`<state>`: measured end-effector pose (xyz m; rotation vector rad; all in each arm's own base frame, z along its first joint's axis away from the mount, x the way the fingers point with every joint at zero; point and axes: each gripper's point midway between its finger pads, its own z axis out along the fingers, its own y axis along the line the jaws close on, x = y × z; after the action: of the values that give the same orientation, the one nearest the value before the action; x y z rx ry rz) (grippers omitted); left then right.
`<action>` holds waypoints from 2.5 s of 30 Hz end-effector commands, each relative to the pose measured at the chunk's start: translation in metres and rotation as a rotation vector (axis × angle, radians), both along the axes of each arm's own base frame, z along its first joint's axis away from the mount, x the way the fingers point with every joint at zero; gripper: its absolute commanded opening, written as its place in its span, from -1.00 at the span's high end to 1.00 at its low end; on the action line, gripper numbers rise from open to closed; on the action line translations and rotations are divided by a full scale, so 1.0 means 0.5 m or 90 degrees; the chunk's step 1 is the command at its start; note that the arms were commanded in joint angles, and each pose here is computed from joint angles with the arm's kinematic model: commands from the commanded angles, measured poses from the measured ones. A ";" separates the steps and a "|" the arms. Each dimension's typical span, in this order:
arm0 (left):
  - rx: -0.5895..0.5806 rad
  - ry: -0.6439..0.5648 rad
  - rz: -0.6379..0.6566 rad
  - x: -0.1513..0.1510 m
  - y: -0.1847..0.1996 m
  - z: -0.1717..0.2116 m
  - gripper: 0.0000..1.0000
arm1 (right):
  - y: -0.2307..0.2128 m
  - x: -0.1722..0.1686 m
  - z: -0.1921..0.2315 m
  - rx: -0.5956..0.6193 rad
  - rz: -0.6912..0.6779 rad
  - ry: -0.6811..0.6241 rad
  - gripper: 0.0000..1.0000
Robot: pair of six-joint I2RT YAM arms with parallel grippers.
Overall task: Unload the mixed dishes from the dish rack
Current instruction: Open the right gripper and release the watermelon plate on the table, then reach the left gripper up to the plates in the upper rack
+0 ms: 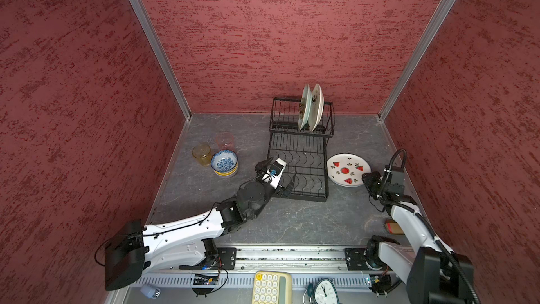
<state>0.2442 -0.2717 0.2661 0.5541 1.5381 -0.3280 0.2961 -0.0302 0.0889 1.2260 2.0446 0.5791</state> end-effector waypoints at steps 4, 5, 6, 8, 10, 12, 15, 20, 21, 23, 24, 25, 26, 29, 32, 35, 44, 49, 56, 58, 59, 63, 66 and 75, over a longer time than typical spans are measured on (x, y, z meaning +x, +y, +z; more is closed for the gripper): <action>-0.012 0.001 0.010 0.004 0.006 0.011 -0.99 | -0.006 0.018 0.027 -0.012 0.003 -0.035 0.08; -0.012 0.001 0.010 0.004 0.006 0.011 -0.99 | -0.006 0.018 0.027 -0.012 0.004 -0.035 0.08; -0.011 0.001 0.011 0.005 0.006 0.010 -0.99 | -0.006 0.019 0.029 -0.012 0.003 -0.037 0.07; -0.012 0.001 0.010 0.004 0.005 0.011 -0.99 | -0.006 0.018 0.029 -0.012 0.005 -0.037 0.06; -0.011 0.001 0.011 0.005 0.006 0.009 -0.99 | -0.004 0.019 0.030 -0.012 0.008 -0.038 0.04; -0.010 0.002 0.009 0.005 0.004 0.008 -0.99 | -0.001 0.022 0.032 -0.013 0.016 -0.042 -0.01; -0.010 0.003 0.009 0.005 0.004 0.007 -0.99 | 0.002 0.025 0.029 -0.016 0.029 -0.038 -0.09; -0.011 0.002 0.009 0.005 0.003 0.009 -1.00 | 0.008 0.028 0.018 -0.012 0.047 -0.028 -0.16; -0.011 0.003 0.009 0.005 0.003 0.008 -0.99 | 0.010 0.029 0.018 -0.012 0.051 -0.030 -0.20; -0.012 0.004 0.006 0.005 0.001 0.008 -0.99 | 0.015 0.032 0.020 -0.012 0.063 -0.037 -0.27; -0.011 0.006 0.006 0.005 0.001 0.006 -0.99 | 0.017 0.033 0.023 -0.013 0.069 -0.041 -0.29; -0.012 0.006 0.006 0.005 0.000 0.007 -0.99 | 0.020 0.034 0.025 -0.013 0.077 -0.045 -0.32; -0.012 0.007 0.006 0.006 -0.001 0.007 -0.99 | 0.023 0.035 0.028 -0.014 0.084 -0.049 -0.35; -0.015 0.014 0.003 0.006 -0.005 0.007 -0.99 | 0.030 0.036 0.034 -0.017 0.103 -0.056 -0.40; -0.030 0.025 -0.010 0.003 -0.014 0.014 -0.99 | 0.040 0.037 0.045 -0.017 0.125 -0.072 -0.47; -0.045 0.043 -0.031 -0.006 -0.026 0.027 -0.99 | 0.058 0.041 0.066 -0.008 0.158 -0.102 -0.59; -0.061 0.074 -0.057 -0.026 -0.046 0.065 -0.99 | 0.121 0.028 0.147 0.028 0.259 -0.222 -0.78; -0.078 0.086 -0.074 -0.025 -0.069 0.085 -0.99 | 0.139 0.010 0.208 0.009 0.295 -0.288 -0.86; -0.106 0.122 -0.068 -0.005 -0.100 0.114 -0.99 | 0.165 -0.024 0.283 -0.018 0.341 -0.383 -0.97; -0.115 0.135 -0.067 0.001 -0.106 0.123 -0.99 | 0.169 -0.032 0.296 -0.025 0.349 -0.400 -0.97; -0.120 0.142 -0.066 0.006 -0.109 0.127 -0.99 | 0.171 -0.036 0.299 -0.027 0.352 -0.406 -0.97; -0.143 0.187 -0.045 0.034 -0.113 0.137 -0.99 | 0.168 -0.041 0.294 -0.023 0.341 -0.407 -0.97; -0.153 0.205 -0.053 0.047 -0.128 0.147 -0.99 | 0.168 -0.041 0.284 -0.017 0.339 -0.399 -0.97; -0.172 0.210 -0.012 0.102 -0.133 0.166 -0.99 | 0.169 -0.046 0.266 -0.012 0.337 -0.383 -0.97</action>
<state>0.2866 -0.3408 0.3446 0.3486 1.7578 -0.6473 0.2750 0.0538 0.2239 0.4090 1.8191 1.0256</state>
